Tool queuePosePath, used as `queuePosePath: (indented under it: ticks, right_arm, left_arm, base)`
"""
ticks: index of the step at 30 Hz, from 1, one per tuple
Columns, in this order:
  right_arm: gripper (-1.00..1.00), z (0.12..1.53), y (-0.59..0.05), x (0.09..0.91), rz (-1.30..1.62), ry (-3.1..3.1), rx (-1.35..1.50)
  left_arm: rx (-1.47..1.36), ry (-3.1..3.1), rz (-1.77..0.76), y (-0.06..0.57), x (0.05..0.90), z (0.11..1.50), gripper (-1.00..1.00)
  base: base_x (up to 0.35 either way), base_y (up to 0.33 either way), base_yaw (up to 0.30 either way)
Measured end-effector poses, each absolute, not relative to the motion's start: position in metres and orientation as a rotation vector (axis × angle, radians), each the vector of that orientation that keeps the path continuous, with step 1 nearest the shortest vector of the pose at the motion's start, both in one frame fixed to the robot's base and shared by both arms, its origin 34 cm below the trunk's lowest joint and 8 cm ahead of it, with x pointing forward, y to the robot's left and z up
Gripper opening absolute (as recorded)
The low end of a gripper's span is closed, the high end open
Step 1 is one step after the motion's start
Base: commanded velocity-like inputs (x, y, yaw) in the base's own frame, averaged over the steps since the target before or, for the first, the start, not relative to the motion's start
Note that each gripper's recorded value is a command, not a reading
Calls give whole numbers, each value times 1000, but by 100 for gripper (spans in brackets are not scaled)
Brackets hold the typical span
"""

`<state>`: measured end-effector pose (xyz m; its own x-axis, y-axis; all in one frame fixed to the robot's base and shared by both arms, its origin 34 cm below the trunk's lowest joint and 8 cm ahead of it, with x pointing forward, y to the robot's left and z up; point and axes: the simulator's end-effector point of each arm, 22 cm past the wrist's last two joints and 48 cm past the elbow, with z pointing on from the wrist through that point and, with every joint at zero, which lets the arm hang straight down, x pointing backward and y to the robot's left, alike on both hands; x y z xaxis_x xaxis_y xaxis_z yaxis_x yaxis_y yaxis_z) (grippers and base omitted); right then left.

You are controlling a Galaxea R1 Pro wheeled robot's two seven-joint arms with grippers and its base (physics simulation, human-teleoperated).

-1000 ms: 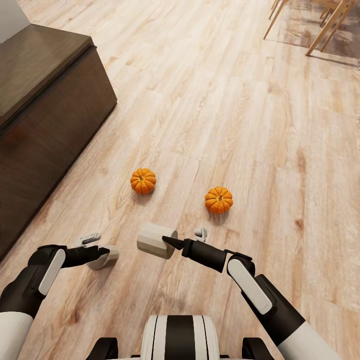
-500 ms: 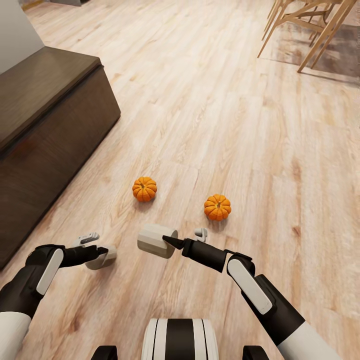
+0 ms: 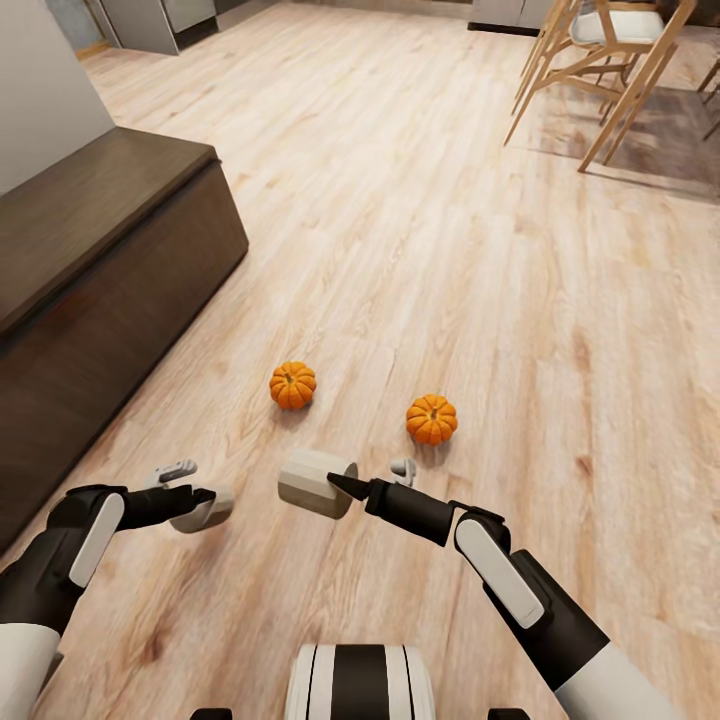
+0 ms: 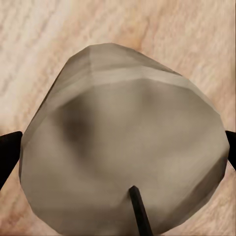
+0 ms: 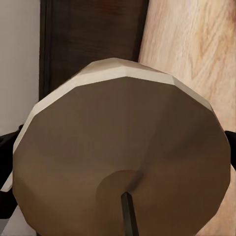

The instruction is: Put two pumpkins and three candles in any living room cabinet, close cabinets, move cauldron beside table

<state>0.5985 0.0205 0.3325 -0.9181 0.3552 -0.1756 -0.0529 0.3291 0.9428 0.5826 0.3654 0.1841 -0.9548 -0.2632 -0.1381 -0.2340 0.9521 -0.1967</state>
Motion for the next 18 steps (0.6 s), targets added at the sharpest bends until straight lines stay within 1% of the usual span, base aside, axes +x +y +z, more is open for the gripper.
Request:
queuePosePath:
  ticks: [2, 5, 18]
  right_arm:
    - [-100, 336, 20, 600, 1612, 2244, 262]
    - [-100, 343, 19, 602, 1608, 2235, 252]
    - [-100, 370, 17, 610, 1588, 2200, 207]
  left_arm:
    - [-377, 2933, -270, 365, 585, 188, -100]
    - [-377, 2917, -271, 366, 590, 195, -100]
    - [-349, 2820, -273, 366, 620, 237, -100]
  base:
    - [-6, 0, 0]
    - [-213, 0, 0]
    - [-330, 0, 0]
